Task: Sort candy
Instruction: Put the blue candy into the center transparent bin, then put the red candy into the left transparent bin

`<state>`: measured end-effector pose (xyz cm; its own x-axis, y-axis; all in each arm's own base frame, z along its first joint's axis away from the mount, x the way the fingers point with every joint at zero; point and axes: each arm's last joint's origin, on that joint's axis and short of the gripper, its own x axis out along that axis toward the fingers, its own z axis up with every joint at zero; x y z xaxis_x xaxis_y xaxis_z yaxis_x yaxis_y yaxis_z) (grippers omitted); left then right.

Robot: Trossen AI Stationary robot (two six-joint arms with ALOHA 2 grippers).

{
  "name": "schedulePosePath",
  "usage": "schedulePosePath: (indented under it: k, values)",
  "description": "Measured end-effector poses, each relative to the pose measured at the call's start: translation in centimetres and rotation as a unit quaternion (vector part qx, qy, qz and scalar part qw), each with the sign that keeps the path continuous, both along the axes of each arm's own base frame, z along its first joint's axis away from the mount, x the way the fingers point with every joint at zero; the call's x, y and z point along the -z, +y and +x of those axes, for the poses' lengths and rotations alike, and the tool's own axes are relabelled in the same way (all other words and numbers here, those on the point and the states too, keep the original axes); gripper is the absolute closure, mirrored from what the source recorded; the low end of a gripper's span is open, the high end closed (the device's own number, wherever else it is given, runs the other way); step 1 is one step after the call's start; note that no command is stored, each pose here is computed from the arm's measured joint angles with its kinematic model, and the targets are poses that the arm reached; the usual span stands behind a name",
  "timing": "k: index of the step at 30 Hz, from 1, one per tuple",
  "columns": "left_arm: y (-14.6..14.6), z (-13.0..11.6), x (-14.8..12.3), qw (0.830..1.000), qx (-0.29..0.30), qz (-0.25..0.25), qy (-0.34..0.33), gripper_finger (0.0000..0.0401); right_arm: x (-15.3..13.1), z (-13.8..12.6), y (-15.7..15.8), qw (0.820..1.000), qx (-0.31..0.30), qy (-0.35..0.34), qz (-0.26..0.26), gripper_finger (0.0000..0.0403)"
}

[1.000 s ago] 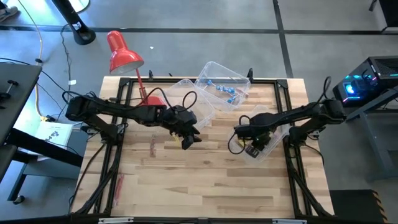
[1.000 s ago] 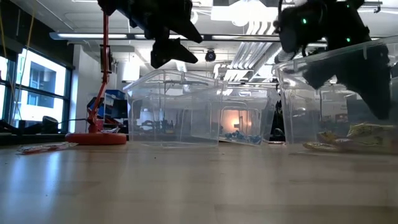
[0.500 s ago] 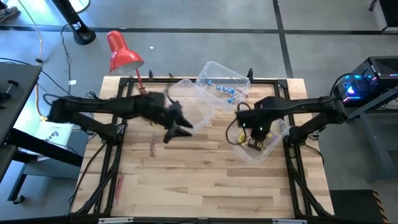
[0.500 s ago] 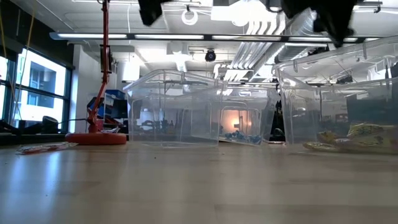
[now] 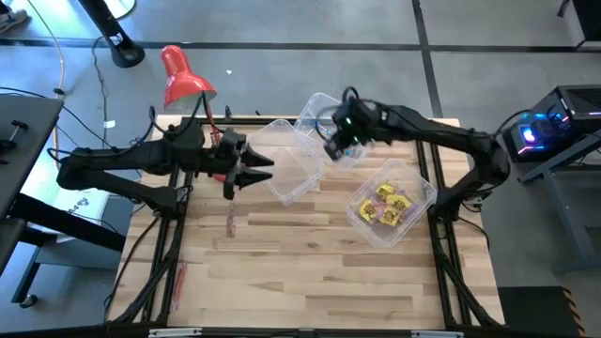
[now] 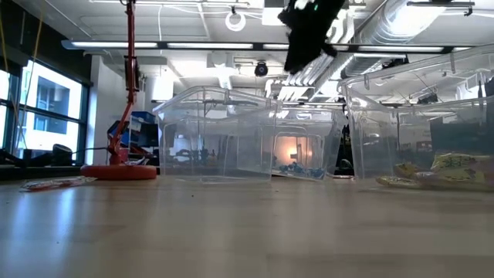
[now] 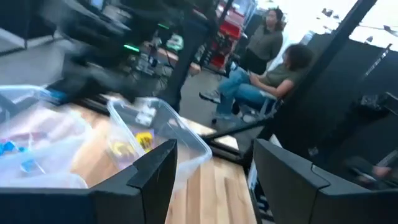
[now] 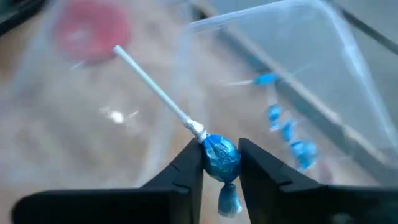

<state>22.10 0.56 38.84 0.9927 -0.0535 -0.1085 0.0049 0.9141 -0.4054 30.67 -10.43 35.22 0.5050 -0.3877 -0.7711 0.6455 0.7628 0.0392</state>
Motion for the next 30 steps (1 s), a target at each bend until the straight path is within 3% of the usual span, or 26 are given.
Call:
schedulePosePath:
  k: [6, 13, 17, 21, 30]
  values:
    - [-1.6, 0.9, 1.1, 0.999, 0.015, -0.004, 0.038, 0.0194, 3.8, 1.1, -6.2, 0.998, 0.062, 0.03, 0.012, 0.0266]
    - [-2.9, 2.3, 2.7, 0.996, -0.017, 0.004, 0.083, 0.0194, 6.6, 1.4, -8.9, 0.994, 0.078, 0.072, 0.03, 0.0244]
    - [-2.9, 3.3, 3.7, 0.992, -0.062, 0.017, 0.106, 0.0194, 5.6, 1.2, -8.1, 0.997, 0.045, 0.061, 0.027, 0.0243]
    - [-1.9, 4.9, 5.6, 0.979, -0.136, 0.034, 0.148, 0.0194, 2.6, -0.1, -6.4, 0.999, 0.03, 0.028, 0.011, 0.0243]
    - [-1.0, 9.4, 11.9, 0.959, -0.106, 0.014, 0.263, 0.0217, -2.6, -4.2, -0.1, 0.998, -0.001, -0.027, 0.064, 0.0243]
